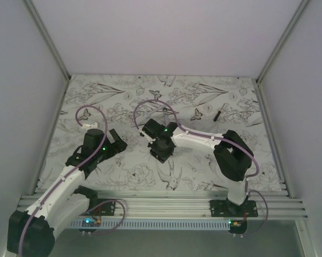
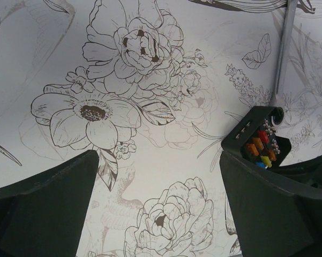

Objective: Snap on the fuse box
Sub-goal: Install the fuse at the fuse box base.

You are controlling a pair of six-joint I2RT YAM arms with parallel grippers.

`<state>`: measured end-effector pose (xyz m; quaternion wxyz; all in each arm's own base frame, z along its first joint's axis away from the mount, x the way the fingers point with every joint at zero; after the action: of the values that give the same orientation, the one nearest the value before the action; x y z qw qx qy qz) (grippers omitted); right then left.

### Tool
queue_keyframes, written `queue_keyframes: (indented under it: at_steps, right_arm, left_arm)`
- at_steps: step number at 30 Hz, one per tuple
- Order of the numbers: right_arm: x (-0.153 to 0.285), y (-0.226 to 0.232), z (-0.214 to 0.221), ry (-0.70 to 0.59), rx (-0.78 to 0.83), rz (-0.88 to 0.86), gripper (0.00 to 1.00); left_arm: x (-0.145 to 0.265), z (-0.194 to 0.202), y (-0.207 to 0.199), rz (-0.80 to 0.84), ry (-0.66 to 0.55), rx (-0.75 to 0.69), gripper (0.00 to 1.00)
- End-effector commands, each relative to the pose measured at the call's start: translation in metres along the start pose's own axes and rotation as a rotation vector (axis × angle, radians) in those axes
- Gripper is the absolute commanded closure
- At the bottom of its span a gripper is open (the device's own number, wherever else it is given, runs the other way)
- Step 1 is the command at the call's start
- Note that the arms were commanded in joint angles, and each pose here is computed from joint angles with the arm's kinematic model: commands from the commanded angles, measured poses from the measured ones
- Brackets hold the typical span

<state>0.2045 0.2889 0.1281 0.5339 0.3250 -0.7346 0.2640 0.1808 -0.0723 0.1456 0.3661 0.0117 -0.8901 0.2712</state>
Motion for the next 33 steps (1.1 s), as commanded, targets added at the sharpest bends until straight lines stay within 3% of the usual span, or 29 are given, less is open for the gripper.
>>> queue_keyframes:
  at_steps: [1,7,22,33]
  right_arm:
    - [0.002,-0.003,0.002,-0.001,-0.030,0.004,0.84]
    - [0.001,-0.003,-0.001,-0.007,-0.030,0.003,0.87]
    - [0.025,-0.005,-0.014,-0.078,-0.016,-0.006,0.78]
    - [0.012,-0.007,-0.016,-0.071,-0.020,-0.006,0.81]
  left_arm:
    - [-0.001,0.005,0.006,-0.028,0.025,0.010,0.00]
    - [0.000,0.005,0.006,-0.026,0.023,0.008,0.00]
    - [-0.001,0.005,0.006,-0.028,0.021,0.006,0.00]
    - [-0.001,0.005,0.006,-0.030,0.025,0.005,0.00]
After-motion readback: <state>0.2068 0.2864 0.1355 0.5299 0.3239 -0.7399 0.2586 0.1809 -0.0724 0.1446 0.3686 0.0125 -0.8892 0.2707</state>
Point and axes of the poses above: each gripper's point midway between its finger pads, its own x axis back along the fingers, its own y axis along the line the jaws close on, z = x × y, the point moved 9 cm from there along x, back along the fingers, and after that the axes turned 2 degrees about -x, right-handed, at the moved point
